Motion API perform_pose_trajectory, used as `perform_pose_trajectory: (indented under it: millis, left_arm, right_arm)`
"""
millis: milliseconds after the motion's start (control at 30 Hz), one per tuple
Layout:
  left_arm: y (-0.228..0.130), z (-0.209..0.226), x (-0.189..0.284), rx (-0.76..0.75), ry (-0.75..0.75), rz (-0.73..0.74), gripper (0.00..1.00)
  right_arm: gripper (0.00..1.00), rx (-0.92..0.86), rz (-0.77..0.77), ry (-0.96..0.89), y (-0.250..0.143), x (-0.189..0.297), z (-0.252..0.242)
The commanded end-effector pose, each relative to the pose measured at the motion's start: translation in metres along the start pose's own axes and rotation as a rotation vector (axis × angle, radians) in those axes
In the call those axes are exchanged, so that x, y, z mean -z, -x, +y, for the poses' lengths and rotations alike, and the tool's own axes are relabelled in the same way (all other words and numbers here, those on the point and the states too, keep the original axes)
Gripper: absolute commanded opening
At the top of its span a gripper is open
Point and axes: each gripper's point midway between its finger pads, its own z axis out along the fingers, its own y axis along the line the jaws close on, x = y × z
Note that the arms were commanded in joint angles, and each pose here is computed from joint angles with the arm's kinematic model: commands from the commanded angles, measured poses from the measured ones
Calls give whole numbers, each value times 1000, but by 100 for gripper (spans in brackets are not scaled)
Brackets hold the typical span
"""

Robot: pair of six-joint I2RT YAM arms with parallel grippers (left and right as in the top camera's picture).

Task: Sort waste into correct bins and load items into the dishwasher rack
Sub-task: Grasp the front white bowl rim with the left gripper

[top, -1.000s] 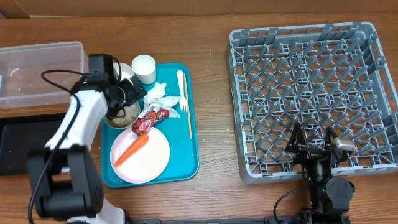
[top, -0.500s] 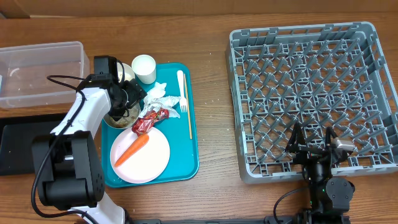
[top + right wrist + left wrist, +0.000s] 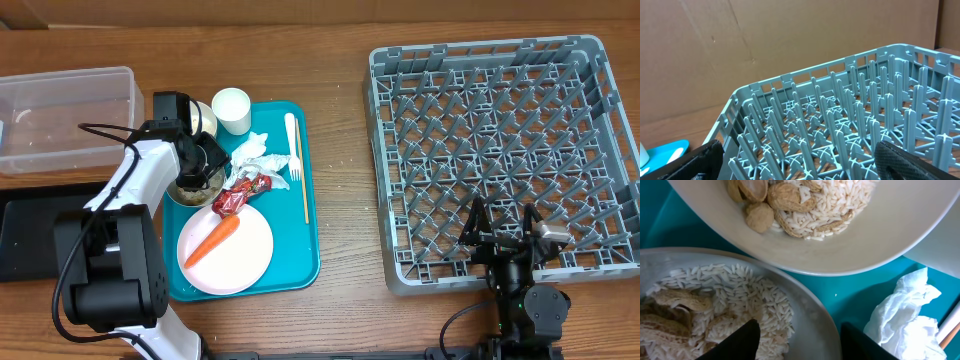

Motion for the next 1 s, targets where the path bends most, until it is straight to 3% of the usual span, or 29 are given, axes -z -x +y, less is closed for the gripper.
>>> perform_pose_trajectory:
  millis: [0,233,567,700,833,967]
  left_arm:
    - [5,1,-1,-9,22,-13,52]
    - [3,2,-1,-8,26,-8,37]
    - [4,1,4,-29,38,4,33]
    - [9,-3,12,-46,41,0,22]
    - [10,-5,15,-48,42,3,21]
    - [6,-2,15,-47,53,16,10]
  right_arm:
    - [100,1,-6,-4,-1,0,-1]
    - [100,1,-6,-3,-1,0,-1]
    - [100,1,-6,-3,-1,0,-1]
    - [100,1,-6,-4,-1,0,-1]
    - [100,1,-6,-3,-1,0,-1]
    - [100,1,-6,-4,-1,0,-1]
